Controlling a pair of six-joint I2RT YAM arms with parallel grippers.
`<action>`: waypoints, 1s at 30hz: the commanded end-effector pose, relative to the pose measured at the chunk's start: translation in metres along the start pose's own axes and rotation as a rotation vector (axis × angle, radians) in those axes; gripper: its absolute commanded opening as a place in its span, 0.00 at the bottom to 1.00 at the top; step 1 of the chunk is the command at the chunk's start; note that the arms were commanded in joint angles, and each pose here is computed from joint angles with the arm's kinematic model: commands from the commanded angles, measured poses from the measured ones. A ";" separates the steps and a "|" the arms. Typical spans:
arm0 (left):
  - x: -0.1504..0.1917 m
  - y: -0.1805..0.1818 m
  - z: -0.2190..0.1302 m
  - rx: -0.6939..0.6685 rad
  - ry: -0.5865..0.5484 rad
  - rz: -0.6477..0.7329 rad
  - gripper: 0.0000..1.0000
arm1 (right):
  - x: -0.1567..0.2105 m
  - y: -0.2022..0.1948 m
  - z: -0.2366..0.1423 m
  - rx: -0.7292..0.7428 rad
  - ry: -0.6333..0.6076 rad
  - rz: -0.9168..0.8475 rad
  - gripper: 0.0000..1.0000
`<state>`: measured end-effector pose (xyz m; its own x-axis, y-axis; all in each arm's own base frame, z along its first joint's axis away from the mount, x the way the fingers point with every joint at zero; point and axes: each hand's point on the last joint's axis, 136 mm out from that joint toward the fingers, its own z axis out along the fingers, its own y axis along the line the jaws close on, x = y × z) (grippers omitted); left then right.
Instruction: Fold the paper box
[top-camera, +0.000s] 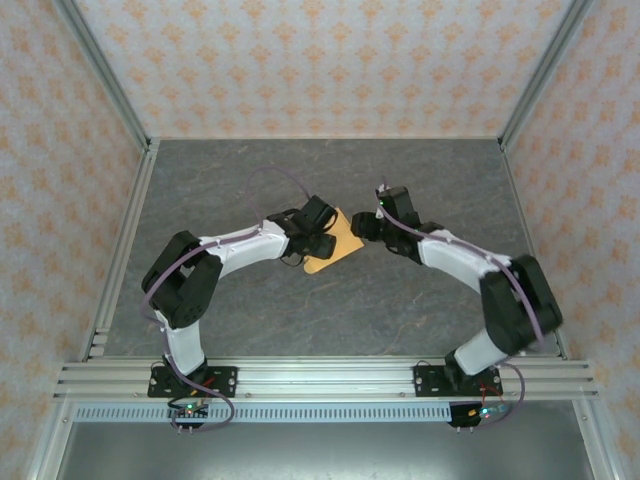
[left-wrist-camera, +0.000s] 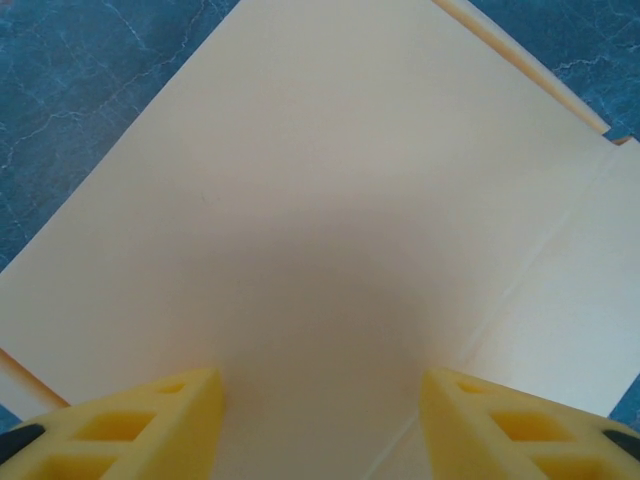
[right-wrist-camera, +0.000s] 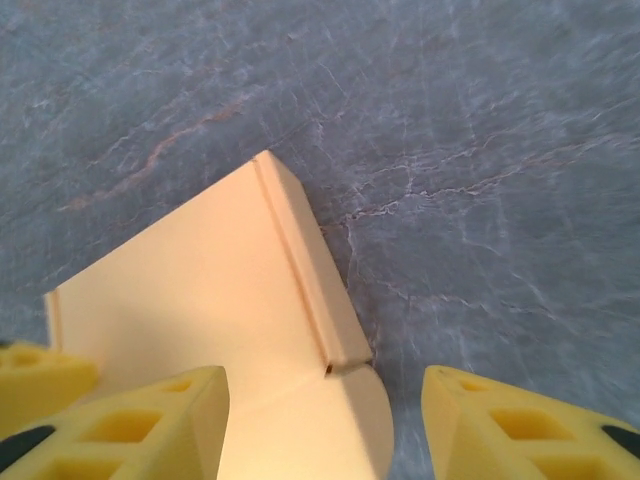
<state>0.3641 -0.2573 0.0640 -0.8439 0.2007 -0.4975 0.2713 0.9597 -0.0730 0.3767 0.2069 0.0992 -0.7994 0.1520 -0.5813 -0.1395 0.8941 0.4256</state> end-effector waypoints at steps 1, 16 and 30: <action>-0.012 0.007 -0.016 -0.022 -0.030 -0.016 0.58 | 0.008 0.014 0.023 -0.112 0.067 0.069 0.51; -0.042 0.074 -0.012 0.133 0.055 -0.116 0.72 | 0.005 0.001 -0.030 -0.017 0.028 0.025 0.62; -0.002 0.066 0.022 0.236 0.232 -0.090 0.69 | 0.052 0.056 0.006 -0.322 0.051 0.352 0.63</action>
<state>0.4095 -0.1961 0.0547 -0.9262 0.1513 -0.3453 0.2587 0.9213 -0.2904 0.3147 0.2533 0.0710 -0.8889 0.2999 -0.3463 -0.0311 0.7146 0.6988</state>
